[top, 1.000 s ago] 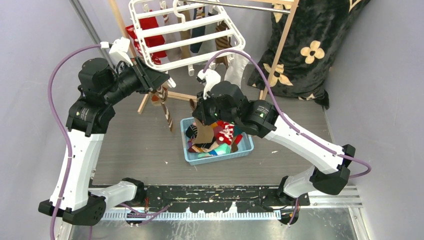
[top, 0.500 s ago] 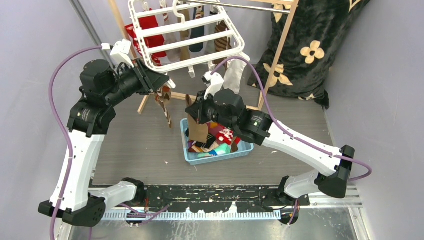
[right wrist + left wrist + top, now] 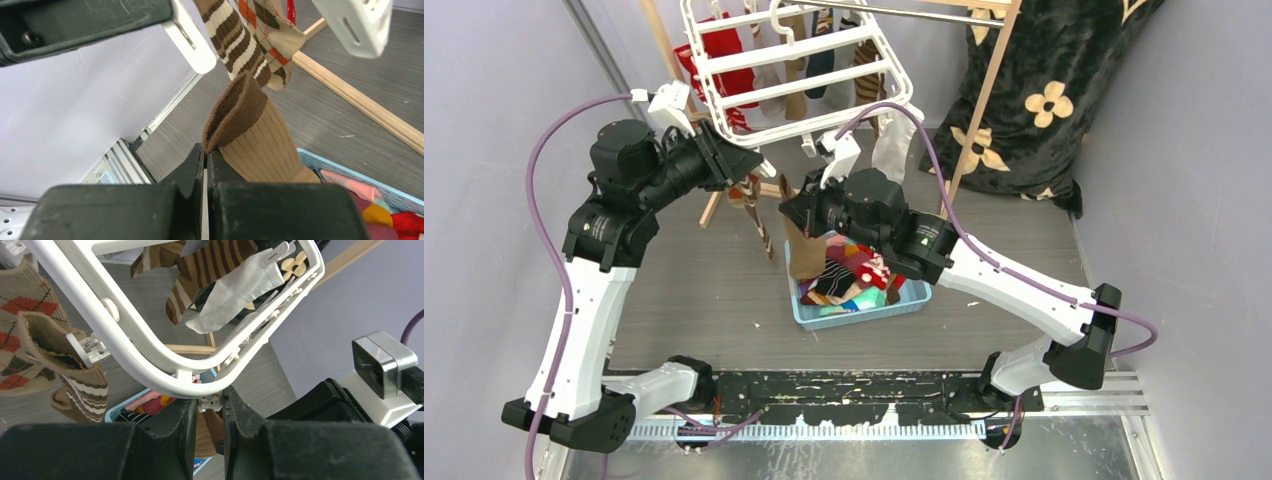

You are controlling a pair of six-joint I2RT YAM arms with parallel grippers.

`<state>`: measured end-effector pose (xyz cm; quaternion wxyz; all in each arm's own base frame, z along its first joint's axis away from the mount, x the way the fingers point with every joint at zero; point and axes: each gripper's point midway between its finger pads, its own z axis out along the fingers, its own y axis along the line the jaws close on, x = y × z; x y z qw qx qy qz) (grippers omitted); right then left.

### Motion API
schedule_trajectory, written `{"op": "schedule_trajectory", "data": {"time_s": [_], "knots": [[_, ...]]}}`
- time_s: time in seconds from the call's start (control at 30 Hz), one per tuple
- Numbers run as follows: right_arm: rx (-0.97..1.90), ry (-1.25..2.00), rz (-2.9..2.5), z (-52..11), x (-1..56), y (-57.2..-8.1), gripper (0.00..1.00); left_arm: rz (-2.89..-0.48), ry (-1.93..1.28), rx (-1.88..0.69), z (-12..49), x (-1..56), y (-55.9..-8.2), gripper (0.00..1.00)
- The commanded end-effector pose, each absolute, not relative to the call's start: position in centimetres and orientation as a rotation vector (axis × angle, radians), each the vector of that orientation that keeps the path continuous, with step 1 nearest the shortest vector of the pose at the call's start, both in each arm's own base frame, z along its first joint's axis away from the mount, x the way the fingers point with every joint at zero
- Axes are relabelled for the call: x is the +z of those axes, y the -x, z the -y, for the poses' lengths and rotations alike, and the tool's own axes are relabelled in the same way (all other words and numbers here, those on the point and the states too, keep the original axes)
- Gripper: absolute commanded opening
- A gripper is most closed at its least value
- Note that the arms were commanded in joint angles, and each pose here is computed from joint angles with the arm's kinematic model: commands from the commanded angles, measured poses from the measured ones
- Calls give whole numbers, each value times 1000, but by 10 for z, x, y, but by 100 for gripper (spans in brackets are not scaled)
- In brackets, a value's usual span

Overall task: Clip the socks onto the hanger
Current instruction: Clamp the sock onto the hanger.

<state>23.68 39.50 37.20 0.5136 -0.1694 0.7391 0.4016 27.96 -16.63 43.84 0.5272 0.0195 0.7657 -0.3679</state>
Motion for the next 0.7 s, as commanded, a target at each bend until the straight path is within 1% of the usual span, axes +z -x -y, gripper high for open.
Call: {"op": "schedule_trajectory", "data": {"time_s": [0.0, 0.67], "knots": [[1028, 393, -1653, -402, 418, -237, 1, -1820, -38, -853, 163, 438, -284, 9], [1012, 404, -1633, -408, 426, -242, 1, -1814, -14, -847, 161, 440, -286, 9]]}}
